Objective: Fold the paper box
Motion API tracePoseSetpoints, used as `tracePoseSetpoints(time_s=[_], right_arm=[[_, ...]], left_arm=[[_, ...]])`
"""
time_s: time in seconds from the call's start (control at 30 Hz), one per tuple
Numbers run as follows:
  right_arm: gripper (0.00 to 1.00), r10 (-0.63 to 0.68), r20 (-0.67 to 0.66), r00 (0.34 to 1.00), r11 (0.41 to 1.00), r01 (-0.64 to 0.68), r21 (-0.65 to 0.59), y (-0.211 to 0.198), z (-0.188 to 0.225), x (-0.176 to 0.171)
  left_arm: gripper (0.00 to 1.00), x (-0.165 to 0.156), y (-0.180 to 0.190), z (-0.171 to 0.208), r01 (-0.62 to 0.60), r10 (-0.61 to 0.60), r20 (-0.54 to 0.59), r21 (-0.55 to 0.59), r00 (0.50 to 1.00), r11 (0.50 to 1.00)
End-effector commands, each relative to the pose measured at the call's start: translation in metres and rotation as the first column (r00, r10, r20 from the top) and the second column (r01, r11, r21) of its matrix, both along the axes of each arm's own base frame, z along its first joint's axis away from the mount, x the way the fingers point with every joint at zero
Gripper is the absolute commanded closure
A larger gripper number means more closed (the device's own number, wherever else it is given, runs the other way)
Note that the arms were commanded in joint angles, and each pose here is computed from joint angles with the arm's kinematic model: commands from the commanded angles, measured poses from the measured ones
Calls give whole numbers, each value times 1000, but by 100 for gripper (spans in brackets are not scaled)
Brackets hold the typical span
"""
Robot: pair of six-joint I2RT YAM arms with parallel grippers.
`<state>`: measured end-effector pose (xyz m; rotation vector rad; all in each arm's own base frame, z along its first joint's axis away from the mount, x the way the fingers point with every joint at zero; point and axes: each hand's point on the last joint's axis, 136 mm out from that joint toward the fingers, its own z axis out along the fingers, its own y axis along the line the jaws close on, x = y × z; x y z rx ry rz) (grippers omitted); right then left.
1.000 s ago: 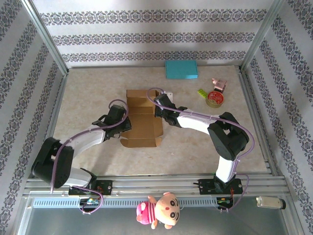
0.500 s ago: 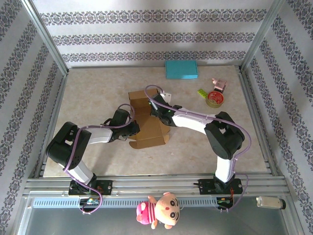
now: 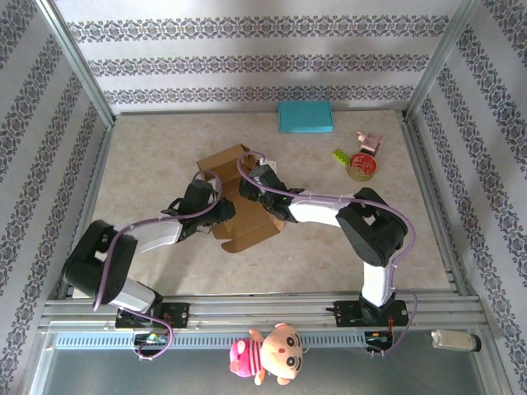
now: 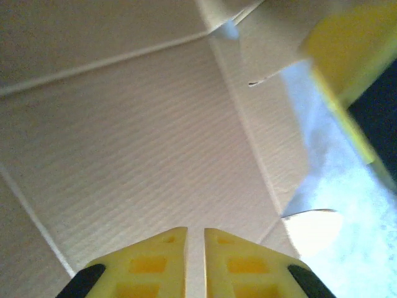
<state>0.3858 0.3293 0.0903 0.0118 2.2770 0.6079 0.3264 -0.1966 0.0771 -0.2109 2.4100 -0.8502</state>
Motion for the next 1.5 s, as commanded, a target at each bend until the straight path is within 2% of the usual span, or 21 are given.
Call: tracePoseSetpoints(time_s=[0.0, 0.13, 0.23, 0.3, 0.33, 0.4, 0.47, 0.53, 0.57, 0.6, 0.63, 0.73, 0.8, 0.97, 1.13, 1.3, 1.47], right_arm=[[38, 144, 105, 984, 989, -147, 27, 12, 50, -16], [29, 200, 152, 968, 979, -203, 5, 3, 80, -26], [24, 308, 239, 921, 951, -308, -37, -6, 116, -33], [7, 368, 297, 881, 930, -358, -90, -25, 133, -26], [5, 408, 329, 852, 913, -389, -125, -32, 135, -21], [7, 502, 343, 794, 865, -450, -223, -48, 128, 2], [12, 567, 292, 770, 819, -490, -299, -66, 107, 28], [21, 669, 270, 692, 739, -585, -334, -73, 96, 46], [21, 704, 274, 655, 708, -619, -340, -73, 94, 52], [21, 705, 300, 643, 708, -616, -345, -78, 95, 64], [21, 726, 329, 604, 688, -634, -353, -81, 96, 71], [22, 830, 379, 408, 553, -691, -466, -76, 90, 68], [22, 884, 341, 319, 463, -696, -548, -70, 76, 64], [25, 931, 240, 273, 364, -704, -610, -55, 49, 71], [30, 962, 173, 212, 272, -682, -679, -37, 26, 73], [34, 966, 191, 177, 260, -701, -665, -21, 27, 74], [31, 958, 226, 178, 282, -731, -621, -3, 32, 72]], left_arm=[[83, -6, 9, 17, -11, 9, 46, 44, 999, 999], [82, -11, 19, 46, -37, 32, 104, 53, 994, 998], [79, -16, 36, 74, -115, 105, 147, 61, 984, 991], [75, -17, 58, 94, -213, 195, 170, 92, 966, 973], [73, -15, 65, 104, -247, 227, 179, 100, 957, 964], [70, -7, 82, 118, -296, 279, 170, 89, 945, 951], [66, 6, 94, 128, -325, 317, 159, 32, 935, 945], [57, 22, 105, 134, -334, 335, 144, -31, 931, 942], [53, 29, 110, 134, -333, 336, 133, -42, 932, 942], [48, 37, 111, 134, -319, 323, 117, -50, 939, 946], [44, 43, 110, 133, -290, 294, 102, -56, 950, 956], [37, 60, 104, 127, -231, 235, 76, -61, 969, 971], [35, 69, 99, 124, -206, 213, 82, -79, 974, 975], [28, 84, 88, 110, -146, 155, 92, -101, 984, 984], [27, 94, 85, 88, -115, 118, 54, -68, 991, 991], [31, 98, 84, 84, -101, 105, 64, -58, 992, 993], [34, 100, 80, 80, -90, 95, 53, -80, 994, 993]])
